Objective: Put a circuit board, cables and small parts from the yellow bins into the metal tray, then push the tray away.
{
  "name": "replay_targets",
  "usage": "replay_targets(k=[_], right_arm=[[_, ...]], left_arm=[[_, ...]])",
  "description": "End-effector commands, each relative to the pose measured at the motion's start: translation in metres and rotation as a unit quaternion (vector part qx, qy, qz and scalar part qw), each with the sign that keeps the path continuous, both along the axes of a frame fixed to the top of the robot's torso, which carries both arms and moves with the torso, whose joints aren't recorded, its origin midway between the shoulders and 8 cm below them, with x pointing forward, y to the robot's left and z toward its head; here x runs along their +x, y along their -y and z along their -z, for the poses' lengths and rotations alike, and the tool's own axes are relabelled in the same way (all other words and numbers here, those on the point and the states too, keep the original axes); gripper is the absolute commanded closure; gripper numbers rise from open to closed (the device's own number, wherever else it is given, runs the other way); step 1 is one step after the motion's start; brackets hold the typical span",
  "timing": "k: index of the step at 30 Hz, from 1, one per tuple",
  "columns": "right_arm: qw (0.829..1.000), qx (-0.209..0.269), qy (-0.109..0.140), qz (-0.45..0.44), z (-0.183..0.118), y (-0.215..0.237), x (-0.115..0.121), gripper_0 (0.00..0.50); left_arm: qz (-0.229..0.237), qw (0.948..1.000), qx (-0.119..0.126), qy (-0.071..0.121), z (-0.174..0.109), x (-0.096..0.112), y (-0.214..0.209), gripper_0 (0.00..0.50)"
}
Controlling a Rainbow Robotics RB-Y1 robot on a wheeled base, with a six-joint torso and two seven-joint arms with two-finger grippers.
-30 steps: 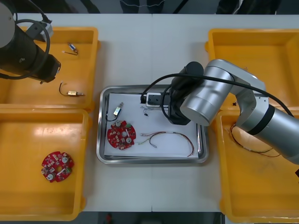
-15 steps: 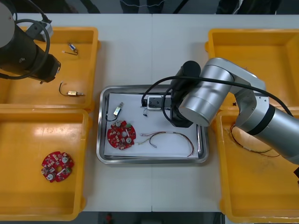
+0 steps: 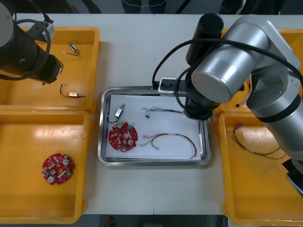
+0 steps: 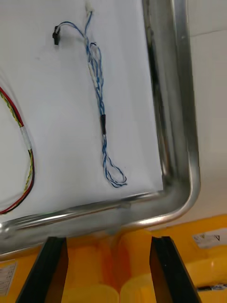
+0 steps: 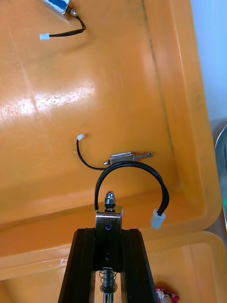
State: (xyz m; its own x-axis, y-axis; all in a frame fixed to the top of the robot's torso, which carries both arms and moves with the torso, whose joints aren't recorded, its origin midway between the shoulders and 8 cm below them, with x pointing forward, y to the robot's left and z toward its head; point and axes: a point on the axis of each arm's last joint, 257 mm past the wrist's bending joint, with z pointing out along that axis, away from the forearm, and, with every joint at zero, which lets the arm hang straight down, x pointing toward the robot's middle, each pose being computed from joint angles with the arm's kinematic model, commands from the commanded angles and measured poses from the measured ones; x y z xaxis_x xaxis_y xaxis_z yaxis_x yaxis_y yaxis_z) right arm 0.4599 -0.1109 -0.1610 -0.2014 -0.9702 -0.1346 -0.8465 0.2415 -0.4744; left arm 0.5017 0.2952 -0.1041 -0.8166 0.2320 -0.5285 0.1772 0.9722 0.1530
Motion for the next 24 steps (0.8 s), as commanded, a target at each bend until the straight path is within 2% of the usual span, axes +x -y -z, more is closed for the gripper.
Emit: replay_targets(k=[1,6,9,13,18,24], right_arm=[[0.994,0.089,0.055,0.040,-0.059,-0.018,0.008,0.000],[0.974,0.174,0.077,0.122,-0.086,-0.008,0.010,0.000],[0.961,0.206,0.083,0.164,-0.095,0.001,0.013,0.000],[0.942,0.242,0.075,0.220,-0.097,0.020,0.013,0.000],[0.915,0.277,0.069,0.285,-0.094,0.050,0.009,0.000],[0.884,0.294,0.075,0.356,-0.087,0.094,0.003,0.000]], left_arm=[[-0.030,0.9982,-0.047,0.021,-0.012,-0.003,0.017,0.500],[-0.030,0.9974,-0.059,0.027,-0.016,-0.003,0.049,0.500],[-0.028,0.9971,-0.066,0.026,-0.016,-0.003,0.074,0.499],[-0.024,0.9964,-0.077,0.027,-0.018,-0.003,0.111,0.499],[-0.018,0.9966,-0.078,0.021,-0.009,-0.008,0.147,0.500],[-0.005,0.9959,-0.084,0.031,0.012,-0.008,0.192,0.498]])
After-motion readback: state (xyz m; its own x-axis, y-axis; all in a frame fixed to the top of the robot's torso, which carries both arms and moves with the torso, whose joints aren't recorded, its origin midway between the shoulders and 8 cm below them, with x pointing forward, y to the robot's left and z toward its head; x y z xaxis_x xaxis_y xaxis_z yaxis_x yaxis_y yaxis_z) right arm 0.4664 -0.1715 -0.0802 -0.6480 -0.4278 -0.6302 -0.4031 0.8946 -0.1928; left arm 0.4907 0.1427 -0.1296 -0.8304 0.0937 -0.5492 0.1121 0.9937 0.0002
